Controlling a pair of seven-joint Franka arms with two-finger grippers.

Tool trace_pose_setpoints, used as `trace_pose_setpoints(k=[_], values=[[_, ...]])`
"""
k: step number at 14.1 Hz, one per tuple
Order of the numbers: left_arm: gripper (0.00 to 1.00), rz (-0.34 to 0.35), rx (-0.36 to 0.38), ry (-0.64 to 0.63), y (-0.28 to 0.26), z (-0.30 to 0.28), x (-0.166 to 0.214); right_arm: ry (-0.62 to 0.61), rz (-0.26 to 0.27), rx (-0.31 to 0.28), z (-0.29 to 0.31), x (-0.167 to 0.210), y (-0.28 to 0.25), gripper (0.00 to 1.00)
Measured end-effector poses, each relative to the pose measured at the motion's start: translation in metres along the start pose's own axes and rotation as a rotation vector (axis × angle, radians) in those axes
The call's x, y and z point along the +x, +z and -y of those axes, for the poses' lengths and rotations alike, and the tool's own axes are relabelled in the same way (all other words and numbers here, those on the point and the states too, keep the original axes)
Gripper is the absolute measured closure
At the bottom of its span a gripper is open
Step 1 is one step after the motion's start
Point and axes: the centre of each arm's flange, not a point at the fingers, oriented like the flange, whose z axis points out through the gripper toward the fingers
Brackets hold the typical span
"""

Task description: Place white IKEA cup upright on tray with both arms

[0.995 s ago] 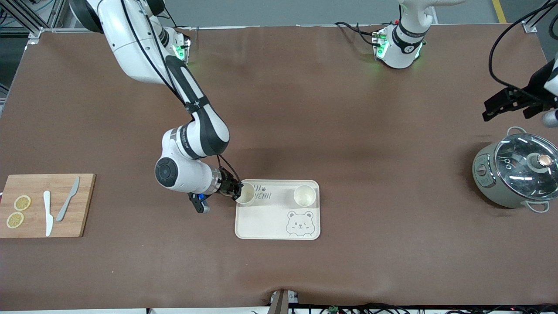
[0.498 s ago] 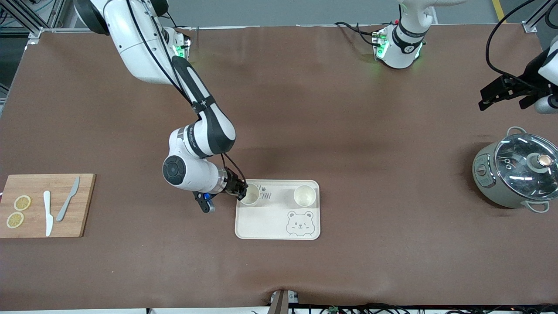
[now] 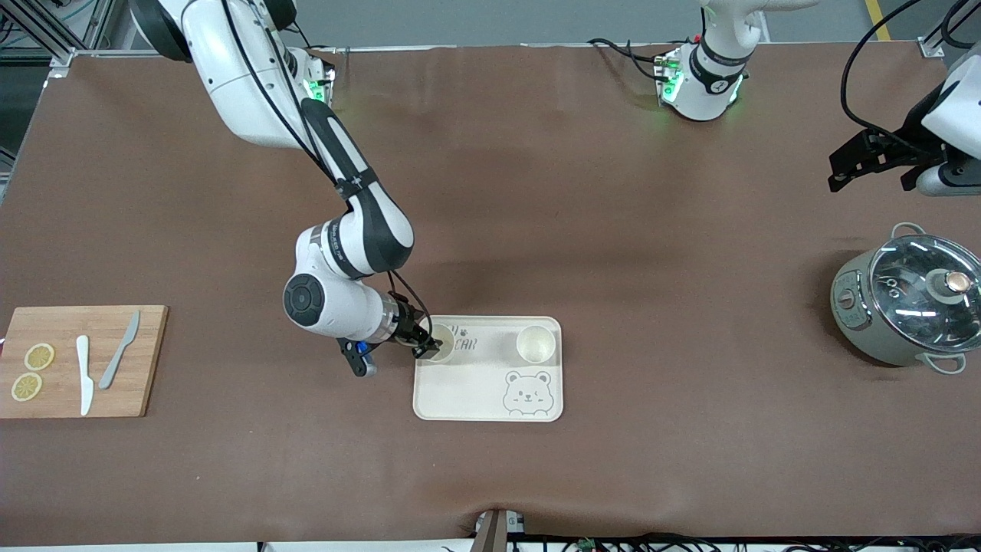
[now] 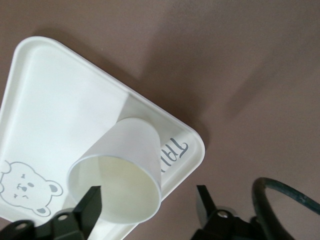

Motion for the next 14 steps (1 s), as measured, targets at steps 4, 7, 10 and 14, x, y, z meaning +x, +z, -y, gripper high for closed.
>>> trace_pose_setpoints(k=[4, 7, 10, 14], values=[[0.0, -0.004, 0.0, -0.005, -0.002, 0.002, -0.001, -0.041, -0.02, -0.002, 0.014, -0.004, -0.044, 0.0], [0.0, -0.003, 0.0, 0.004, -0.002, -0.002, -0.001, -0.057, -0.06, -0.023, 0.012, 0.002, -0.095, 0.0], [0.0, 0.001, 0.001, -0.012, 0.0, -0.009, -0.002, -0.064, -0.087, -0.03, -0.001, 0.022, -0.157, 0.0], [0.0, 0.003, 0.002, -0.041, 0.001, -0.009, -0.001, -0.245, -0.106, -0.167, -0.038, 0.03, -0.229, 0.0]])
